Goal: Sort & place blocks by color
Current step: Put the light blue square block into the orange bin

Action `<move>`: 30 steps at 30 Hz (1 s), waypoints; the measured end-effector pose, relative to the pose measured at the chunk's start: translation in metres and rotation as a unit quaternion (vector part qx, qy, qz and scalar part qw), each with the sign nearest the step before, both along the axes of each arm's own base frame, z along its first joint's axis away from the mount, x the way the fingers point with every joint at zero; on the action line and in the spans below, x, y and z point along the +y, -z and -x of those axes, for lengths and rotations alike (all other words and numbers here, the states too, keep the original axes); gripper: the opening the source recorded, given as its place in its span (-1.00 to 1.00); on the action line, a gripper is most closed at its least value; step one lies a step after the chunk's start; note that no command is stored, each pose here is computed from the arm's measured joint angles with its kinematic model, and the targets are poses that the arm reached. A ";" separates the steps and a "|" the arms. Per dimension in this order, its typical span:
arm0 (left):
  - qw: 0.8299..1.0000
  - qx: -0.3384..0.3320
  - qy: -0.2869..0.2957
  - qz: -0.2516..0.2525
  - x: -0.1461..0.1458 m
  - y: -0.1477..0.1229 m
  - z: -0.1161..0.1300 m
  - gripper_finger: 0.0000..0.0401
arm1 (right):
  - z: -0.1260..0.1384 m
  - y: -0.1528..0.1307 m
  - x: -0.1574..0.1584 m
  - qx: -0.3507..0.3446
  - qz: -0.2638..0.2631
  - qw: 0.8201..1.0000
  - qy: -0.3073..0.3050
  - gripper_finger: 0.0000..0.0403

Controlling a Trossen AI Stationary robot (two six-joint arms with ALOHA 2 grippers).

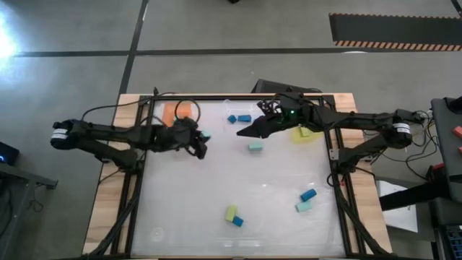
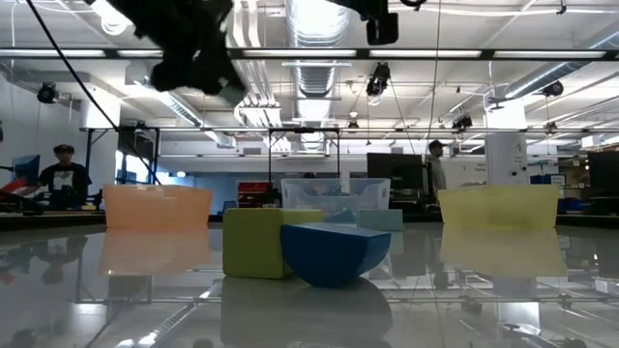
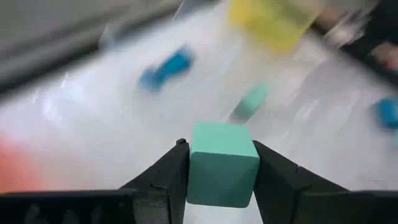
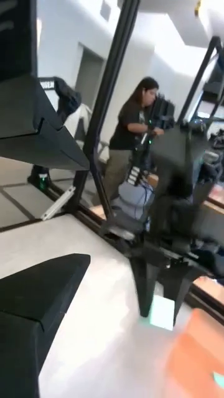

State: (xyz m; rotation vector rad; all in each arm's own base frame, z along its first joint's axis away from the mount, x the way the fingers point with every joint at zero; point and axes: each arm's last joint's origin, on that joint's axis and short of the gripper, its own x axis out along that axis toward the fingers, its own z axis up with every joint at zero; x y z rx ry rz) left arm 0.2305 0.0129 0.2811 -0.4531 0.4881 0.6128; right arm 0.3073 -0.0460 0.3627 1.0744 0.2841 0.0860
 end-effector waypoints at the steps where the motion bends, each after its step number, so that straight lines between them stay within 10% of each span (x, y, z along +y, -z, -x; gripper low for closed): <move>1: 1.000 0.022 -0.011 0.020 0.005 0.001 0.003 -0.38 | 0.003 -0.002 0.000 0.001 0.004 1.000 0.003 0.11; 19: 0.917 0.331 -0.095 0.204 0.112 0.022 0.046 -0.38 | 0.017 -0.012 0.003 -0.007 0.037 0.999 0.017 0.11; 30: 0.870 0.449 0.068 0.191 0.156 0.063 0.049 -0.38 | 0.016 -0.012 0.007 -0.008 0.045 0.999 0.009 0.11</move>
